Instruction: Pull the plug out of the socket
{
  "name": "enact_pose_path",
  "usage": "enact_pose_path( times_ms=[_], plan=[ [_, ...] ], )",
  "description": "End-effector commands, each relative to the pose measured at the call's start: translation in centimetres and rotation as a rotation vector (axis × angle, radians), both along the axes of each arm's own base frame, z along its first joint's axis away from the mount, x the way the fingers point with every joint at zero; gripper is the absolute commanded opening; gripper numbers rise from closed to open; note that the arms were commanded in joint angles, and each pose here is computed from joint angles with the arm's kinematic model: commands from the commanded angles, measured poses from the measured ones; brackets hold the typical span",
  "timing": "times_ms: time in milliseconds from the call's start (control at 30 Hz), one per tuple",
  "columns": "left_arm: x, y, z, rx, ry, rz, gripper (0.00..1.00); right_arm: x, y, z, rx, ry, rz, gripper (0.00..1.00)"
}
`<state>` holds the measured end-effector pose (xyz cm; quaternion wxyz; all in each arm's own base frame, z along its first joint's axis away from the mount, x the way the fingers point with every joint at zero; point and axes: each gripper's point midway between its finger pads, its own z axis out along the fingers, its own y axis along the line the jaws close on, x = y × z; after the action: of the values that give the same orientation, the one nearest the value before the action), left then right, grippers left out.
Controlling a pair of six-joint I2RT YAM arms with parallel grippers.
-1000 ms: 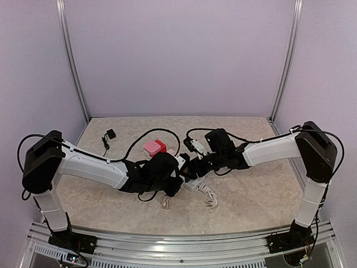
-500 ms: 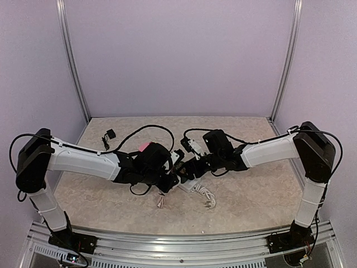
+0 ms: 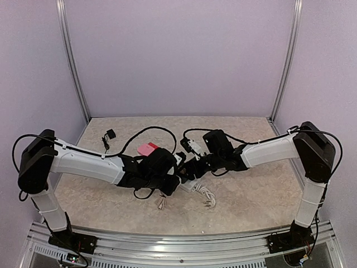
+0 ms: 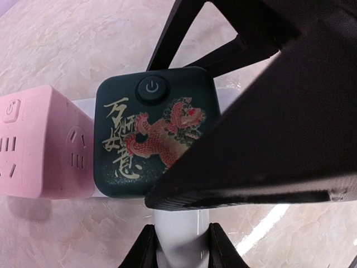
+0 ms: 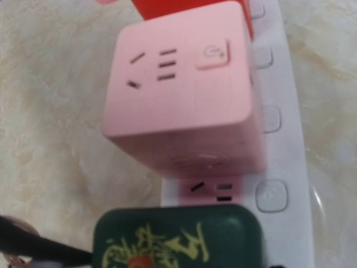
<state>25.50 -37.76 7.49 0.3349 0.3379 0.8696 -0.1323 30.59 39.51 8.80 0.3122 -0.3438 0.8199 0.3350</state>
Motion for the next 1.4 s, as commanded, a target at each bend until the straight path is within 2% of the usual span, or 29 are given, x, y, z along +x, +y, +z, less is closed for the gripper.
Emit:
enact_pose_path(
  times_ms=[0, 233, 600, 733, 900, 967, 1033, 1133, 1233, 1367],
  plan=[
    [-3.2, 2.1, -4.5, 0.188, 0.042, -0.042, 0.00, 0.9, -4.2, -6.7, -0.205, 0.081, -0.125, 0.34],
    [-5.2, 2.0, -3.4, 0.091, 0.160, -0.111, 0.00, 1.0, -4.4, -6.8, -0.211, 0.080, -0.133, 0.33],
    [-4.8, 4.0, -2.0, 0.103, 0.086, -0.049, 0.00, 1.1, -4.5, -6.9, -0.208, 0.080, -0.140, 0.32],
    [-3.8, 4.9, -0.8, 0.027, 0.094, -0.003, 0.00, 1.3, -4.9, -6.8, -0.211, 0.079, -0.150, 0.32],
    [0.3, 8.5, 3.3, -0.119, 0.044, 0.146, 0.00, 2.0, -6.0, -6.4, -0.202, 0.078, -0.182, 0.32],
    [2.8, 10.9, 5.2, -0.204, 0.024, 0.218, 0.00, 2.2, -6.4, -6.3, -0.202, 0.077, -0.193, 0.32],
    [6.2, 15.1, 6.7, -0.292, 0.011, 0.332, 0.00, 2.5, -6.7, -6.2, -0.200, 0.074, -0.204, 0.33],
    [9.7, 19.1, 8.8, -0.406, -0.017, 0.412, 0.00, 2.9, -7.2, -6.3, -0.202, 0.074, -0.222, 0.33],
    [12.9, 21.5, 10.4, -0.434, -0.063, 0.455, 0.00, 3.3, -7.5, -6.3, -0.199, 0.077, -0.237, 0.32],
    [17.5, 23.7, 10.4, -0.467, -0.074, 0.513, 0.00, 3.8, -7.6, -6.0, -0.188, 0.076, -0.250, 0.33]
  ],
)
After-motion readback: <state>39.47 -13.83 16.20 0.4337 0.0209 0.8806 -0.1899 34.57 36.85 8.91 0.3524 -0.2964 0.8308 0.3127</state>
